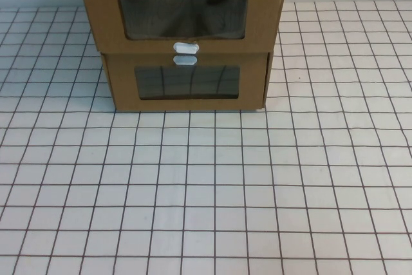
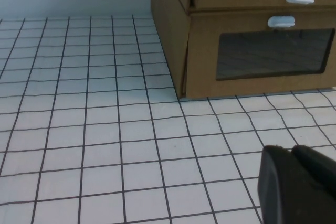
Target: Close the shoe box
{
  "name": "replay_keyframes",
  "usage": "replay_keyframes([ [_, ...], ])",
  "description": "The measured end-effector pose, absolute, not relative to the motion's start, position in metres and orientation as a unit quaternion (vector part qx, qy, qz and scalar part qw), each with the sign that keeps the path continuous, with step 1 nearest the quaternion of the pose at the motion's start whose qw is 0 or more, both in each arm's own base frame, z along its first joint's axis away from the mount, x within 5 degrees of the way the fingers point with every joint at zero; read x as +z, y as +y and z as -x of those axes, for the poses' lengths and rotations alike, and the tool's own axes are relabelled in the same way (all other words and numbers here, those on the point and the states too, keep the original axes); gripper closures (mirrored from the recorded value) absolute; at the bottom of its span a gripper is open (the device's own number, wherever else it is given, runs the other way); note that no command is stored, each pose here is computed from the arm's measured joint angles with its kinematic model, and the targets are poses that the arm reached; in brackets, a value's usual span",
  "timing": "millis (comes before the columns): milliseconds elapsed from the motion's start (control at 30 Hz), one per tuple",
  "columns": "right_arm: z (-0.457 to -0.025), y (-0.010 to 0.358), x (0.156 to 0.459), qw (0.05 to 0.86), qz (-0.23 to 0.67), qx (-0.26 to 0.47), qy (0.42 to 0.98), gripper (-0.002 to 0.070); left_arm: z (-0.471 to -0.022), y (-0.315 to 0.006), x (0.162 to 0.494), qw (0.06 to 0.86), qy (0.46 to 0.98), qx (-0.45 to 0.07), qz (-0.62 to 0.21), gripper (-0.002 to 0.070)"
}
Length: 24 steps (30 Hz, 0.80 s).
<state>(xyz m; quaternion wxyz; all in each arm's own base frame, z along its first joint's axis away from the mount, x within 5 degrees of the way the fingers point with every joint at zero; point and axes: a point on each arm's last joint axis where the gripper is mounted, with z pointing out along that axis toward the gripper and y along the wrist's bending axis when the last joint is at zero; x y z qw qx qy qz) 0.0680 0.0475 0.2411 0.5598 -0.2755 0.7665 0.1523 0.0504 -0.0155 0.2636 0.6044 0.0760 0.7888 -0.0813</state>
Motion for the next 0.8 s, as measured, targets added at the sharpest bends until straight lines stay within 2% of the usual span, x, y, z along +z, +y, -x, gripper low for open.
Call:
replay_keyframes([
  [600,-0.068,0.047,0.241,0.560,0.276,0.151,0.766,0.0691,-0.050,-0.016,0.263,0.604,0.789,-0.081,-0.076,0.0677],
  [800,-0.068,0.047,0.240,0.559,0.276,0.151,0.767,0.0691,-0.048,-0.014,0.242,0.621,0.776,-0.076,-0.072,0.0677],
])
